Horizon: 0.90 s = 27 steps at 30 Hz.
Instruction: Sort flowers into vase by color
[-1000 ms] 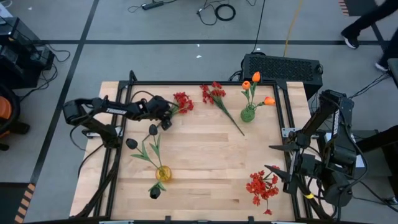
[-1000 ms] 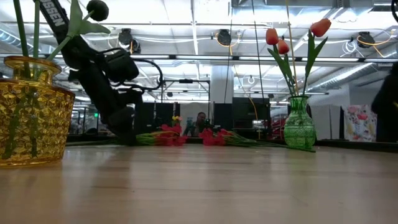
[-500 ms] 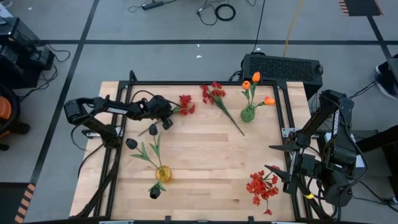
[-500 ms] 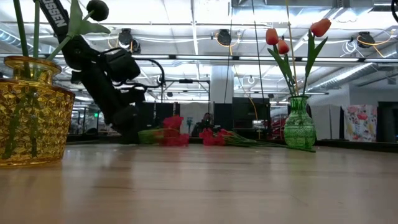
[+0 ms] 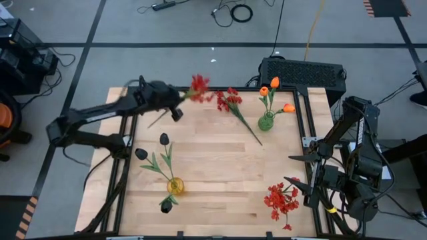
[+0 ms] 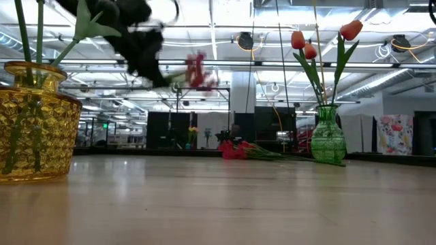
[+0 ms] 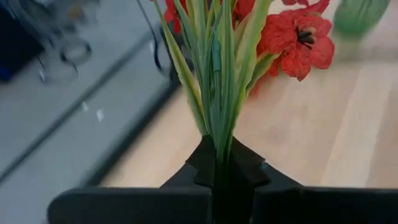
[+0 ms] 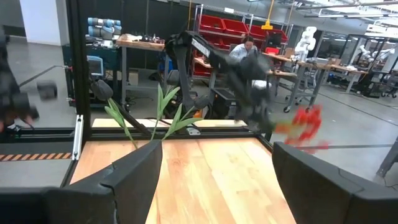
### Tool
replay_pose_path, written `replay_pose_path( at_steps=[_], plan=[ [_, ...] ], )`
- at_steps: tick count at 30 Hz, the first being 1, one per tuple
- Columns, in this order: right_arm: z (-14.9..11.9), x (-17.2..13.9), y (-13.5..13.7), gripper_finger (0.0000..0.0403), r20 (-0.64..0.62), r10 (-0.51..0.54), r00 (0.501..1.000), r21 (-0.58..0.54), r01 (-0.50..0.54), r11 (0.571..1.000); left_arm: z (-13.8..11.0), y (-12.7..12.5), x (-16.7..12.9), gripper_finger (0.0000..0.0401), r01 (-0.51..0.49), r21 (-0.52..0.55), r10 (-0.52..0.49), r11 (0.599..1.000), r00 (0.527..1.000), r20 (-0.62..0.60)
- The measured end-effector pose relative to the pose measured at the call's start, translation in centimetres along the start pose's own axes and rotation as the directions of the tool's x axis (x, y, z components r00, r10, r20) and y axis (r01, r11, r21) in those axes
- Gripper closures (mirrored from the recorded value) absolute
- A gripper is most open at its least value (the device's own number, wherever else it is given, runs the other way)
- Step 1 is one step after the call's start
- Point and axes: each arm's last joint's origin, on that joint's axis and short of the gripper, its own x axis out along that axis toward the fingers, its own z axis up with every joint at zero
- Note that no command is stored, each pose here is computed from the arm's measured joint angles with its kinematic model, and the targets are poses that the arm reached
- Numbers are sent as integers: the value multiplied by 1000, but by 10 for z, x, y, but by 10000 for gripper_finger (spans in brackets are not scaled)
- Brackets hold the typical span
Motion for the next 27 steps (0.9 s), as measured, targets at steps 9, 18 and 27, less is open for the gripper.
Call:
replay_pose_path(
  at_steps=[9, 18, 27],
  plan=[
    [1, 4, -1, 106, 17, -40, 999, 8, 40, 999, 86, 13, -118, 384, -46, 24, 35, 999, 933, 358],
    [2, 12, -3, 106, 18, -83, 996, -2, 83, 997, 132, -13, -190, 384, 246, 148, -285, 958, 745, 603],
    [16, 24, -1, 106, 58, -193, 979, 15, 193, 981, 149, -78, -180, 385, 496, 296, -559, 816, 549, 621]
  ],
)
